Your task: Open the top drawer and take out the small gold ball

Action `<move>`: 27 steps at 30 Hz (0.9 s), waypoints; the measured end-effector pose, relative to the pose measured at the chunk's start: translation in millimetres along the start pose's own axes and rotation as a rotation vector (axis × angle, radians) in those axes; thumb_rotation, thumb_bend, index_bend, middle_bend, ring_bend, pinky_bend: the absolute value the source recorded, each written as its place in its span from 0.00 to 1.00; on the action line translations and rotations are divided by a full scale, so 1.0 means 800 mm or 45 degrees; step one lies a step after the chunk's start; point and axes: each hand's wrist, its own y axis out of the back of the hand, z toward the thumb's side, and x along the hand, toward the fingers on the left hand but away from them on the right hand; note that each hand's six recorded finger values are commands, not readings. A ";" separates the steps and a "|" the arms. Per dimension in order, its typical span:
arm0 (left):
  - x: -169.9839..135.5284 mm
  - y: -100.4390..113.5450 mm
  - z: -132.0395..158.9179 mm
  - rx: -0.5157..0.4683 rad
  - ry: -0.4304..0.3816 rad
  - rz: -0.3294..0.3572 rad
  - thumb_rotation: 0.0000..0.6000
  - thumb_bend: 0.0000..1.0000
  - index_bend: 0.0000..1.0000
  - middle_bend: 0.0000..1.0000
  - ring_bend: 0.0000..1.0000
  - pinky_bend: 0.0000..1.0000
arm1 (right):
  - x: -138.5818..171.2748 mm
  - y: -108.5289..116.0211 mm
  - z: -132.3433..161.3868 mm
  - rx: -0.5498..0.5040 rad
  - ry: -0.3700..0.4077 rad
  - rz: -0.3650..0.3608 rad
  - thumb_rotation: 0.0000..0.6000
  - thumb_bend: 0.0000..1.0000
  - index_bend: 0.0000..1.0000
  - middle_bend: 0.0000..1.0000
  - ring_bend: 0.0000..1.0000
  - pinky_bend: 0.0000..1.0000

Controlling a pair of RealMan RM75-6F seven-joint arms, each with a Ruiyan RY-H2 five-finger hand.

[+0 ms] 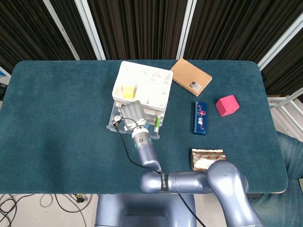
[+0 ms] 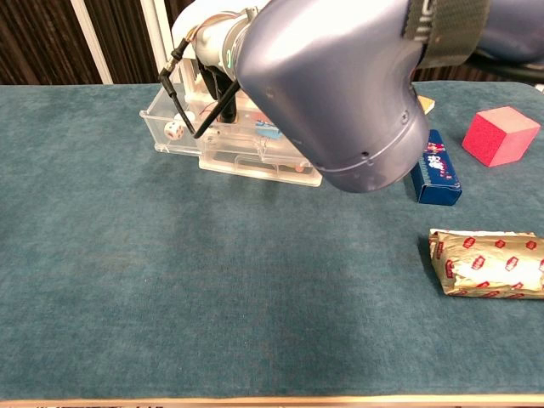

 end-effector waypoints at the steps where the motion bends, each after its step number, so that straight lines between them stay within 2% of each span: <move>1: 0.000 0.000 0.000 0.000 0.000 -0.001 1.00 0.24 0.13 0.00 0.00 0.00 | 0.000 -0.001 0.000 0.002 0.000 -0.001 1.00 0.34 0.46 1.00 1.00 1.00; 27: 0.000 0.001 -0.001 -0.003 0.003 -0.009 1.00 0.24 0.13 0.00 0.00 0.00 | 0.000 -0.007 -0.001 0.057 0.011 0.036 1.00 0.34 0.44 1.00 1.00 1.00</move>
